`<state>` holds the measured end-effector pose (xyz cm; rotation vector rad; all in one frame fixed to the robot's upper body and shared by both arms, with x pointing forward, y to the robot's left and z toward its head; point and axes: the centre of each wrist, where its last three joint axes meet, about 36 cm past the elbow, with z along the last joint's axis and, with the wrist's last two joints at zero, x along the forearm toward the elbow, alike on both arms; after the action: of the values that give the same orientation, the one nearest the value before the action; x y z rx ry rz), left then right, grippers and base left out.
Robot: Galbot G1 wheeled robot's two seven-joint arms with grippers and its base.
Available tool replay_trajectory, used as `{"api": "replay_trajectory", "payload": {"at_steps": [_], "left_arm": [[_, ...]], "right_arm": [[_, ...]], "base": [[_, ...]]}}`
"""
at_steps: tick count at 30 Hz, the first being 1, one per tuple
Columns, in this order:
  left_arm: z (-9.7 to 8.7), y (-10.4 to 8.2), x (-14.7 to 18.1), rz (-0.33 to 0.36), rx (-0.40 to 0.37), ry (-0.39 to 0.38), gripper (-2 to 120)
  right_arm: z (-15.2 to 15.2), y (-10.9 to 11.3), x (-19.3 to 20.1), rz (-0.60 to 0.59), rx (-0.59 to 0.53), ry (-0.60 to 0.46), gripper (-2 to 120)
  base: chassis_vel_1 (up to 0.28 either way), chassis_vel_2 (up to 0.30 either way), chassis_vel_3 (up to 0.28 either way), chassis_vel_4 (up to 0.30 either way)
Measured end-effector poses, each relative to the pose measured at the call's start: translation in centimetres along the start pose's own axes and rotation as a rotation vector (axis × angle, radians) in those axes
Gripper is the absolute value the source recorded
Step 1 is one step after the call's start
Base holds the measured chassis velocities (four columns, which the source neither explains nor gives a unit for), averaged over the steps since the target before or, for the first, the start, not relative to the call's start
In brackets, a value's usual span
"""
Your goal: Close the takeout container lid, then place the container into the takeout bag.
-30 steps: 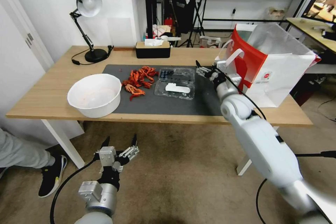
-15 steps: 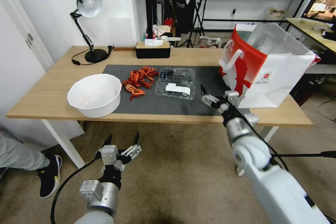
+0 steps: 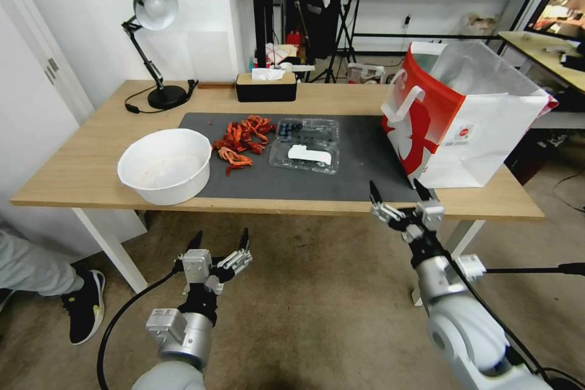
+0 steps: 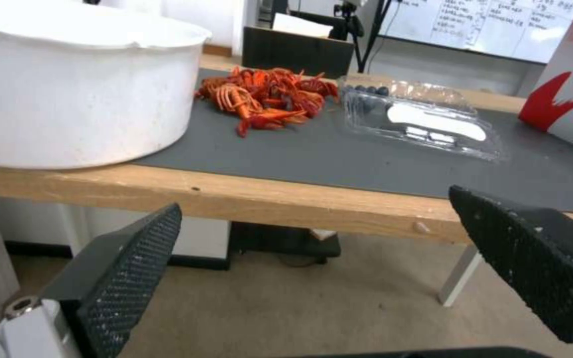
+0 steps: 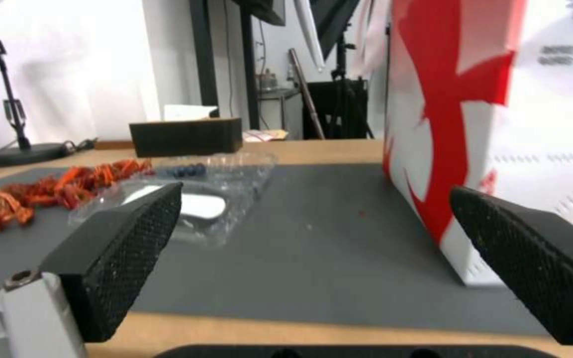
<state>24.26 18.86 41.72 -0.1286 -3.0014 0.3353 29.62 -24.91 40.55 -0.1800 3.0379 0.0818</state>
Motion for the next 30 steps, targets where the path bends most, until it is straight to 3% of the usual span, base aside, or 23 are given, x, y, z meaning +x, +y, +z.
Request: {"api": "replay_trajectory", "payload": {"at_steps": [7,15,22,30], "left_arm": [[-0.5,0.3,-1.2,0.016,0.023,0.003,100],[-2.6,0.8,-2.5,0.043,0.067,-0.033,100],[-4.9,1.4,-5.8,0.140,0.092,-0.046,100],[-5.7,2.1,-8.8,0.221,0.089,-0.029,100]], "right_arm": [[0.7,0.4,1.6,0.012,0.015,0.012,100],[1.1,1.1,0.7,-0.026,0.015,0.025,100],[1.4,1.4,1.1,-0.039,0.014,0.051,100],[1.6,1.7,1.9,-0.028,0.010,0.065,100]], "base": [[0.000,0.000,0.000,0.000],[0.000,0.000,0.000,0.000],[0.000,0.000,0.000,0.000],[0.000,0.000,0.000,0.000]]}}
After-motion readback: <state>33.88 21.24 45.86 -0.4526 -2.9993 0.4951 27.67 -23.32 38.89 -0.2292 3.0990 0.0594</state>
